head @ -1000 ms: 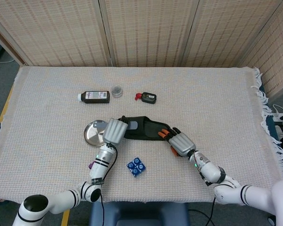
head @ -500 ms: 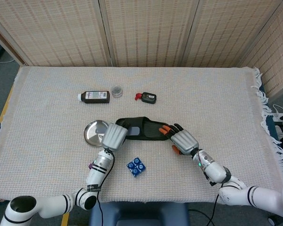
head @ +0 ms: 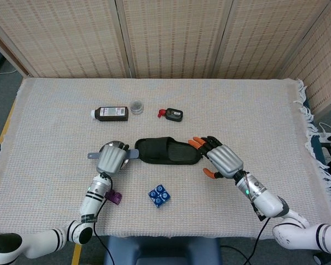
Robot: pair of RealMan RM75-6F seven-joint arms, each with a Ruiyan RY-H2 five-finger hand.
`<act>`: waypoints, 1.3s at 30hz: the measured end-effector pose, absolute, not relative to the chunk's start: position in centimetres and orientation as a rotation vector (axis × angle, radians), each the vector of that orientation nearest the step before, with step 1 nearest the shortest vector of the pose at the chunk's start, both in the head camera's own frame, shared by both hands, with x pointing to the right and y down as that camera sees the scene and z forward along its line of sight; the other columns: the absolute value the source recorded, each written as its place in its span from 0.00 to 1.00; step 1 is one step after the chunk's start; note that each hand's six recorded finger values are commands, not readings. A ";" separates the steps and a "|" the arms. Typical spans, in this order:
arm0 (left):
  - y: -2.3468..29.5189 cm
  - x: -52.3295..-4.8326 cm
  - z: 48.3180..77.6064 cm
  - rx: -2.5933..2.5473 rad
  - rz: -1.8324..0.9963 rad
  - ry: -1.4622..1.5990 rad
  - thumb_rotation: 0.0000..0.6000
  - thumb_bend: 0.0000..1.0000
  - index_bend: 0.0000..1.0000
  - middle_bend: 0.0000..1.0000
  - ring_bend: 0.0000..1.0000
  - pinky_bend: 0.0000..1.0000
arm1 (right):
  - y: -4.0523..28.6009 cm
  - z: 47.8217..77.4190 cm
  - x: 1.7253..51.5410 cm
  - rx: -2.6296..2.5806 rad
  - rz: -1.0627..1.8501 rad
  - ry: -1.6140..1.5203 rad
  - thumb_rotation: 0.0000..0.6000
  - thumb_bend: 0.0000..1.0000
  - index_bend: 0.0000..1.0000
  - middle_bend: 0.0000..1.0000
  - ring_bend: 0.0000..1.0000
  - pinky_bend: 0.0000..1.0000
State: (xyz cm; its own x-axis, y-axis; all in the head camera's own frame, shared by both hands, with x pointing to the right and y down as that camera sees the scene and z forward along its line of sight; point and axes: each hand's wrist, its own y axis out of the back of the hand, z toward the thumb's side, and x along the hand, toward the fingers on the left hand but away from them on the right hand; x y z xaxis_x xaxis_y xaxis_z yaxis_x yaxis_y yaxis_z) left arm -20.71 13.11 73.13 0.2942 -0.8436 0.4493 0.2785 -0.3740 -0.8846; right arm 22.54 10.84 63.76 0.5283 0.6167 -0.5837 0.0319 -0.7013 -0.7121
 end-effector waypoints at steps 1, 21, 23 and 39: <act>13.1 -21.0 73.3 -1.485 -1.326 0.542 1.00 0.39 0.48 0.52 0.88 1.00 | 10.9 63.6 22.5 -2.121 1.157 -0.523 1.00 0.30 0.00 0.00 0.00 0.00; 12.6 -24.6 74.5 -1.377 -1.442 0.419 1.00 0.39 0.36 0.32 0.86 1.00 | 12.4 63.3 21.6 -2.251 1.163 -0.484 1.00 0.30 0.00 0.00 0.00 0.00; 12.6 -24.9 74.5 -1.377 -1.452 0.416 1.00 0.39 0.35 0.31 0.86 1.00 | 12.5 63.2 21.7 -2.248 1.163 -0.484 1.00 0.31 0.00 0.00 0.00 0.00; 13.5 -24.1 70.2 -1.475 -1.357 0.534 1.00 0.39 0.14 0.16 0.46 0.79 | 12.3 62.3 23.7 -2.155 1.164 -0.543 1.00 0.30 0.00 0.00 0.00 0.00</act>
State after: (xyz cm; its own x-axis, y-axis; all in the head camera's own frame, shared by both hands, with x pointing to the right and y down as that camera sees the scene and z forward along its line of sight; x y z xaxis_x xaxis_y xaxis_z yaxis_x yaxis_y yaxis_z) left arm -24.06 13.46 70.16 0.2670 -0.8445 0.4642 0.3018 -0.3842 -0.8725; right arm 23.73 12.31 62.32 0.5263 0.6102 -0.5921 0.0609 -0.7216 -0.6896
